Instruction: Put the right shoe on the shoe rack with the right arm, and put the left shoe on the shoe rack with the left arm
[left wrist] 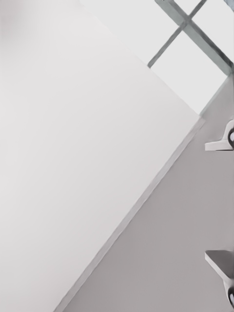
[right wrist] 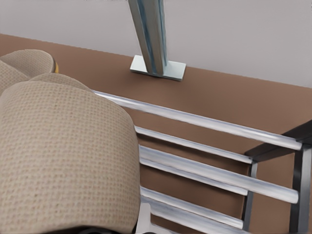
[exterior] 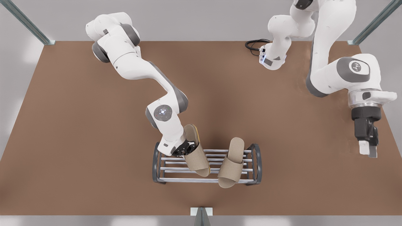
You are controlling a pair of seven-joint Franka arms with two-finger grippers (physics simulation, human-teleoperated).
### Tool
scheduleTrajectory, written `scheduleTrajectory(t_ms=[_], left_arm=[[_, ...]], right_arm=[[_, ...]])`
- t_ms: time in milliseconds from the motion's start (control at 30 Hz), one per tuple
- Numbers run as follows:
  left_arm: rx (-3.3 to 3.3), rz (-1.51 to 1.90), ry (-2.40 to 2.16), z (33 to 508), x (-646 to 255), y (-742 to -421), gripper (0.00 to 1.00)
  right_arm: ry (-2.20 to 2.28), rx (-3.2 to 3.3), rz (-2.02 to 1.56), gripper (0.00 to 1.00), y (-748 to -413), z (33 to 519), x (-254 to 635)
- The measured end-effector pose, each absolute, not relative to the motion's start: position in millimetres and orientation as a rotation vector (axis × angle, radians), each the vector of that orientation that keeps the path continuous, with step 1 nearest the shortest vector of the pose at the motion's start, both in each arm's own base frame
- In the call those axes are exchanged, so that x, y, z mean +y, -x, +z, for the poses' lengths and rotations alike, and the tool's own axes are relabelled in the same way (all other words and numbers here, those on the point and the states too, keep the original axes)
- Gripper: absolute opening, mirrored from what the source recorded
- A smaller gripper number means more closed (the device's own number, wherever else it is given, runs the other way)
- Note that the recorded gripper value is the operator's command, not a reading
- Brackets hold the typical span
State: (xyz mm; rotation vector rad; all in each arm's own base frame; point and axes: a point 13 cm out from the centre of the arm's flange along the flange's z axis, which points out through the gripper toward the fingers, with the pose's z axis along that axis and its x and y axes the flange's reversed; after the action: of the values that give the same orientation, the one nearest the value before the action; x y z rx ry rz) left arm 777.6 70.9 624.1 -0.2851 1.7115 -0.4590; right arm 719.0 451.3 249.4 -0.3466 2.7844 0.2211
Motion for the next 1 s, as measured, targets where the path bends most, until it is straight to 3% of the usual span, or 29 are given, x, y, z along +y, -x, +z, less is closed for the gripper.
scheduleTrajectory(t_ms=[33,100,167,267,433,600,667,733,767,833,1000], left_arm=[[1.848,-0.302,0.017,628,118,-772,1.00],[2.216,-0.275,-0.491,552,22,-756,1.00],[2.504,-0.314,-0.852,467,-95,-712,1.00],[2.846,-0.272,-0.962,394,-117,-648,1.00],[3.198,-0.149,-0.743,365,-64,-586,1.00],[3.364,-0.076,-0.544,359,-60,-557,1.00],[3.396,-0.064,-0.457,360,-59,-554,1.00],[3.422,-0.060,-0.376,360,-59,-551,1.00],[3.430,-0.057,-0.340,360,-60,-550,1.00],[3.423,-0.054,-0.269,362,-61,-553,1.00],[3.410,-0.057,-0.145,365,-64,-559,1.00]], right_arm=[[0.324,2.784,0.224,1.00,-719,249,452],[0.278,2.783,0.228,1.00,-720,251,453],[0.229,2.782,0.224,1.00,-721,251,453],[0.159,2.781,0.235,1.00,-723,254,453],[0.070,2.779,0.274,1.00,-723,272,449],[-0.040,2.785,0.258,1.00,-730,320,402],[-0.172,2.822,0.207,1.00,-746,349,316],[-0.377,2.895,0.108,1.00,-757,363,176],[-0.470,2.924,0.052,1.00,-750,377,108],[-0.548,2.975,-0.063,1.00,-693,422,29],[-0.544,3.104,-0.120,1.00,-588,470,-12]])
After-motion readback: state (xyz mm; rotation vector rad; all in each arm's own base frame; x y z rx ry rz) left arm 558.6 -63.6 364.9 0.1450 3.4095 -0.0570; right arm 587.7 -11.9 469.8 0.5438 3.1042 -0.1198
